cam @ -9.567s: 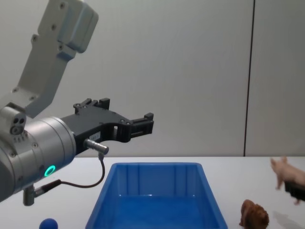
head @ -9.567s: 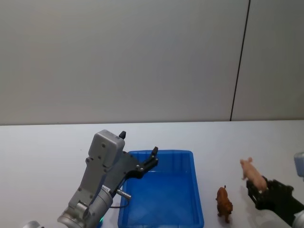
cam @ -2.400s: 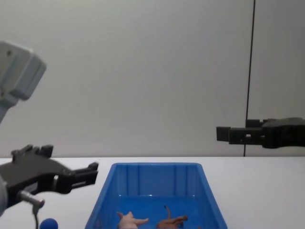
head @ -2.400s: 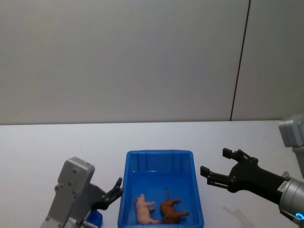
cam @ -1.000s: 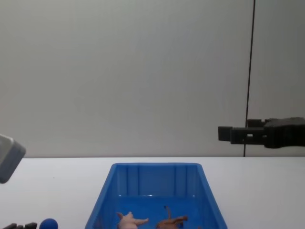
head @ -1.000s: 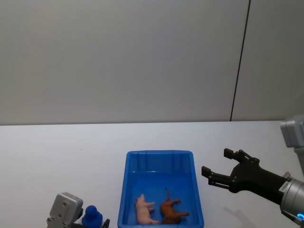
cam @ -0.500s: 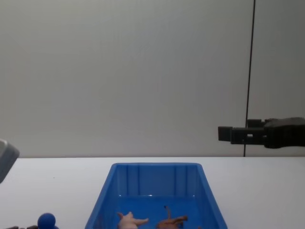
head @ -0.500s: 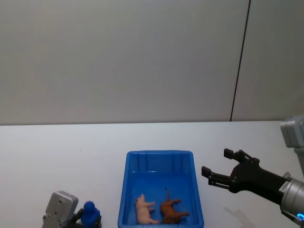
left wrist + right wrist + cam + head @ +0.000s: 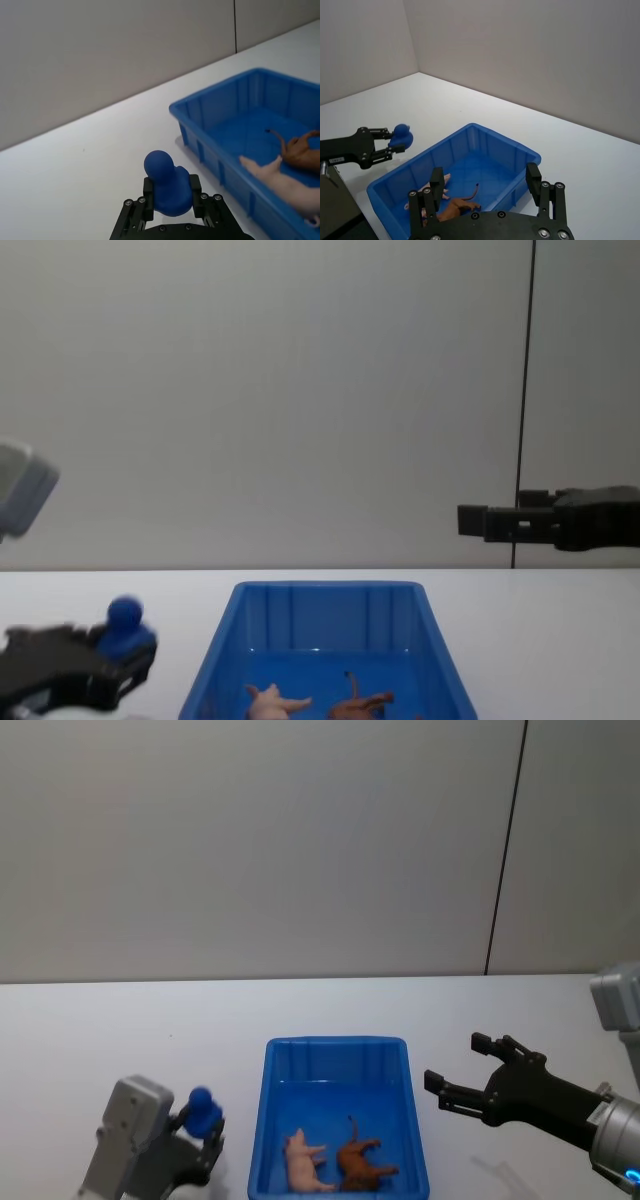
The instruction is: Pick up the two dolls from the table and place them into the box.
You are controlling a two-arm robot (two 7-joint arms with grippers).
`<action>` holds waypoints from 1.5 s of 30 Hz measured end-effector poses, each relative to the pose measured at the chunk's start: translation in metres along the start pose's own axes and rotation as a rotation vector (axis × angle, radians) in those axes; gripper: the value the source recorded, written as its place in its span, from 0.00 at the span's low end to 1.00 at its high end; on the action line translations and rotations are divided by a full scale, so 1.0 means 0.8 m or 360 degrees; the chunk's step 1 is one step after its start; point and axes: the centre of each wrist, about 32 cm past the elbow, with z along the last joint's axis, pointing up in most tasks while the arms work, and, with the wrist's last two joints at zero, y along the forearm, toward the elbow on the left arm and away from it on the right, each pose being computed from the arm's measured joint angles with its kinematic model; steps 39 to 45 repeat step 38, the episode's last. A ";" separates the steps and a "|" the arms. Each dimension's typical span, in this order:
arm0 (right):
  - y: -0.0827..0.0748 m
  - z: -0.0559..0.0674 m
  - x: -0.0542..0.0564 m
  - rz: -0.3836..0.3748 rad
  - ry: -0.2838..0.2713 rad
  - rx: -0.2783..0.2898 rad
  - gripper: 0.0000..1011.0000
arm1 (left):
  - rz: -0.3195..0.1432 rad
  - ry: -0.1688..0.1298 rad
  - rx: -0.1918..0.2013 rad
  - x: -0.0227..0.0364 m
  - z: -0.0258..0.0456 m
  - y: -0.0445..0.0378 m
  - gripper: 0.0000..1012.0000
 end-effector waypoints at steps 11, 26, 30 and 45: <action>0.000 0.000 0.000 0.0000 0.0000 0.0000 0.99 | -0.0138 -0.0078 -0.0208 -0.0116 0.0433 -0.031 0.39; 0.000 0.000 0.000 0.0000 0.0000 0.0000 0.99 | -0.0390 -0.0127 -0.0392 -0.0415 0.0825 -0.078 0.87; 0.000 0.000 0.000 0.0000 0.0000 0.0000 0.99 | -0.0415 -0.0136 -0.0423 -0.0437 0.0880 -0.083 0.98; 0.000 0.000 0.000 0.0000 0.0000 0.0000 0.99 | -0.0434 -0.0148 -0.0471 -0.0444 0.0944 -0.086 0.99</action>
